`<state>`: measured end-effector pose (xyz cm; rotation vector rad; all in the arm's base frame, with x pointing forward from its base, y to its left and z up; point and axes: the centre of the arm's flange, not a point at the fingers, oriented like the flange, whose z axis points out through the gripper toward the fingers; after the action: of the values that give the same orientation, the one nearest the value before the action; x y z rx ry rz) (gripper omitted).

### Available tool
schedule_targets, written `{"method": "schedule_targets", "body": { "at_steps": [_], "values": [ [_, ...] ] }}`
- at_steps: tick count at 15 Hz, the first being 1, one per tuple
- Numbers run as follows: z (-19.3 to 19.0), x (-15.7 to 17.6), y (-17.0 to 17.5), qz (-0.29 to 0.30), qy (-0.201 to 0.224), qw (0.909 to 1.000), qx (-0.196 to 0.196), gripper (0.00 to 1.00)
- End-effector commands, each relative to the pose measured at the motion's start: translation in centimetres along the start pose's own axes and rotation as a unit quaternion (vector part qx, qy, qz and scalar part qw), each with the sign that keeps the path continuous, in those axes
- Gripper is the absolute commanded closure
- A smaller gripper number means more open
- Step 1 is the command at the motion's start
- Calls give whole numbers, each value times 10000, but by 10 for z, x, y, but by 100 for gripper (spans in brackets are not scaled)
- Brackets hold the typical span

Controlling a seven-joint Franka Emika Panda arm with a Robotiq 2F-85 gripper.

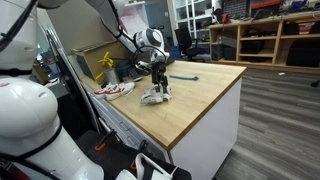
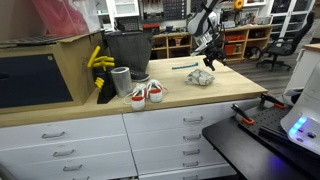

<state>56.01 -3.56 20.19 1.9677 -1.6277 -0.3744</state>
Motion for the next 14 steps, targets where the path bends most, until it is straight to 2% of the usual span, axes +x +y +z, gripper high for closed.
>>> {"method": "schedule_targets", "body": {
  "at_steps": [1,7,11,14],
  "values": [
    [-14,-2,-16,270,270,9990,248,0],
    [-33,-28,-28,327,484,9936,968,0],
    [-17,-36,-28,347,544,9930,985,0],
    [-7,-27,-26,318,736,9922,950,0]
  ]
}}
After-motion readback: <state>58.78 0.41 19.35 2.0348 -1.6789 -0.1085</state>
